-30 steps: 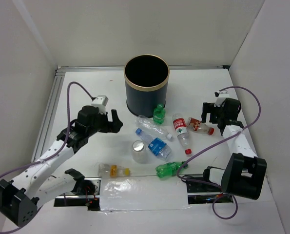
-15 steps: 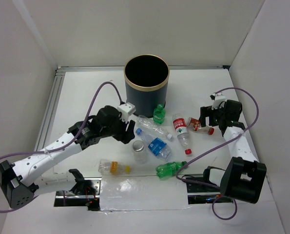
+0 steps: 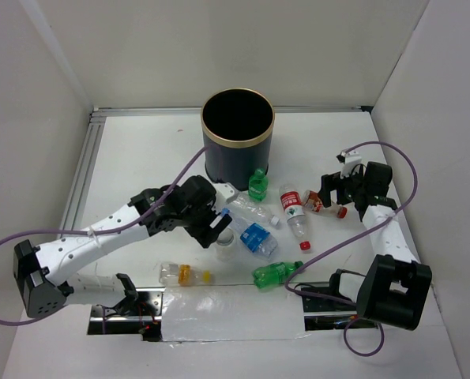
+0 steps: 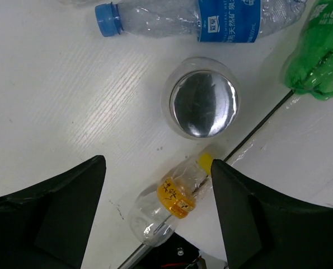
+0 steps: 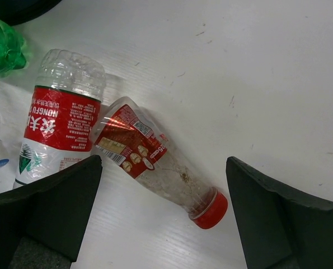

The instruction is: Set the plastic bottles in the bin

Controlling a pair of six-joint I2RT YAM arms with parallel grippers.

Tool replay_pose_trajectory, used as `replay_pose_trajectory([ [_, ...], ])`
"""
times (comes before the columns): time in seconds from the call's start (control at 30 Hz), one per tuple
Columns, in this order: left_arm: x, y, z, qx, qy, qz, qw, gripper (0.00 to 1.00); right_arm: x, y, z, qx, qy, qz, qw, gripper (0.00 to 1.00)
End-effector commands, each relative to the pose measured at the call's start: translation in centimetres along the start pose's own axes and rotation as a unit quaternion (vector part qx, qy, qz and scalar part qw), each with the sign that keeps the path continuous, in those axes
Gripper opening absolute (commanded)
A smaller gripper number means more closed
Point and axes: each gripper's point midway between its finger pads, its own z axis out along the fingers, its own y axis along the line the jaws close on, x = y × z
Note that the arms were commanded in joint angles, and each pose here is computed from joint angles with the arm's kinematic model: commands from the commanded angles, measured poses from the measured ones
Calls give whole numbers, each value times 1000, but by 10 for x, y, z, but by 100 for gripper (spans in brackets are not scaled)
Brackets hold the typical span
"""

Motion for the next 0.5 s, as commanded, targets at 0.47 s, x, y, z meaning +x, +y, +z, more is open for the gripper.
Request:
replay_pose_trajectory([
  [0.47, -25, -50, 59, 97, -2, 52, 994, 99, 7, 9, 3, -31, 9, 2, 999, 100],
])
